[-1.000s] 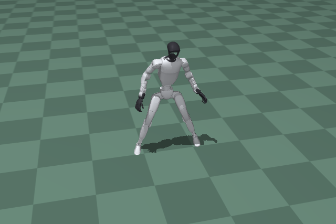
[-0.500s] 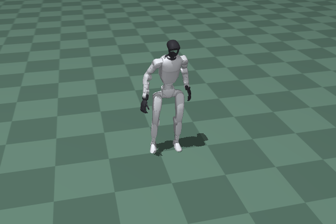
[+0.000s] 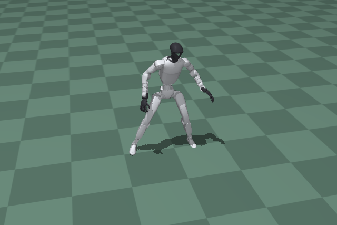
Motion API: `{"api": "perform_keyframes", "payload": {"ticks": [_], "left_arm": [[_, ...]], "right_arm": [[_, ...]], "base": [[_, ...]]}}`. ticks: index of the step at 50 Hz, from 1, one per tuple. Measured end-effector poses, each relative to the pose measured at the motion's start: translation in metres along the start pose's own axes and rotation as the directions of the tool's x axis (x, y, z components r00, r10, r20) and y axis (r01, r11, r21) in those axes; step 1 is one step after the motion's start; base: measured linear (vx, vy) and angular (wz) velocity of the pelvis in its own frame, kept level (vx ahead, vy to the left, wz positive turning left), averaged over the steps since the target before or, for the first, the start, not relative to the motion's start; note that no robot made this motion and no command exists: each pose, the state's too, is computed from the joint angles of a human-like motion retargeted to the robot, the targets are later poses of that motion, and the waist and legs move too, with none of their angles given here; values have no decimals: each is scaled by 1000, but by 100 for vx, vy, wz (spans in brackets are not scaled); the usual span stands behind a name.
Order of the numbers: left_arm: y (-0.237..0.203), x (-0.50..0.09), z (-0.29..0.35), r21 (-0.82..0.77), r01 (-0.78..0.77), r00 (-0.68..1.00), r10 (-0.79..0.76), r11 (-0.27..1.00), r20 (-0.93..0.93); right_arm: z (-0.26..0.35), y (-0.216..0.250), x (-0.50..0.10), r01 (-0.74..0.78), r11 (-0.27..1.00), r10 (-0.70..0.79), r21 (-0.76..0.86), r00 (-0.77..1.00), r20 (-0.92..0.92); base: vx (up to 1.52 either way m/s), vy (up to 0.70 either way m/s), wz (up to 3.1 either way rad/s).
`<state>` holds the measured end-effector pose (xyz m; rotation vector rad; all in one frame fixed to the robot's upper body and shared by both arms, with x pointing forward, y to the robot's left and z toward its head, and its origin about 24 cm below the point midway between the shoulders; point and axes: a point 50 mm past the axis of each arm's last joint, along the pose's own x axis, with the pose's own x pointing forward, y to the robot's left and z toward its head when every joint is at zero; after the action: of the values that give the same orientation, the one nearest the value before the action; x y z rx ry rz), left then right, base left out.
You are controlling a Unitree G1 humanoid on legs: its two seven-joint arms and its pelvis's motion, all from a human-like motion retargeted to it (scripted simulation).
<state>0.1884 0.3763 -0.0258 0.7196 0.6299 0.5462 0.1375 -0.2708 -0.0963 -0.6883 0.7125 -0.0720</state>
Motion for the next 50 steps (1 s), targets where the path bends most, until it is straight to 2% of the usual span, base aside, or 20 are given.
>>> {"api": "perform_keyframes", "payload": {"ticks": [3, 7, 11, 15, 17, 20, 24, 28, 32, 37, 40, 44, 50], "left_arm": [[-10, -12, -32, -145, -60, 984, 34, 988, -173], [-38, -37, -68, -167, -5, 956, -44, 986, -290], [-83, -79, -99, -61, 243, 908, -249, 968, -337], [-130, -123, -109, 105, 552, 806, -497, 827, -322], [-144, -139, -111, 155, 646, 749, -581, 748, -317], [-155, -154, -113, 122, 702, 695, -636, 702, -335], [-155, -157, -119, 27, 668, 694, -609, 744, -384], [-145, -140, -118, 87, 633, 729, -554, 769, -403], [-124, -109, -109, 185, 582, 784, -486, 792, -387], [-87, -68, -94, 232, 443, 870, -352, 866, -346], [-61, -43, -78, 291, 358, 916, -272, 887, -296], [-34, -14, -43, 334, 238, 966, -187, 912, -178], [-15, 4, 14, 175, 86, 995, -93, 981, 35]], "right_arm": [[1, -10, 6, 79, 997, -79, -3, 997, -27], [-8, -16, 8, 89, 996, -89, -7, 991, -103], [-25, -26, 5, 123, 992, -126, -30, 978, -164], [-52, -38, -3, 179, 984, -175, -11, 940, -294], [-67, -41, -11, 220, 975, -191, 40, 911, -366], [-86, -41, -23, 272, 955, -190, 116, 866, -463], [-99, -33, -31, 242, 962, -139, 129, 835, -533], [-96, -20, -27, 143, 984, -67, 104, 847, -527], [-70, 0, -12, 56, 991, 4, 125, 900, -437], [-19, 29, 5, -87, 990, 110, 108, 968, -227], [6, 41, 7, -163, 986, 167, 46, 980, -107], [16, 45, 4, -203, 978, 202, -43, 979, -35], [4, 41, 2, -199, 976, 192, -84, 978, -78]], "base": [[0, -64, -56], [5, -70, -47], [7, -63, -27], [8, -47, -2], [8, -37, -11], [8, -34, -40], [8, -30, -48], [7, -25, -2], [5, -25, 49], [3, -28, 48], [1, -27, 29], [1, -25, 15], [1, -24, 7]]}}
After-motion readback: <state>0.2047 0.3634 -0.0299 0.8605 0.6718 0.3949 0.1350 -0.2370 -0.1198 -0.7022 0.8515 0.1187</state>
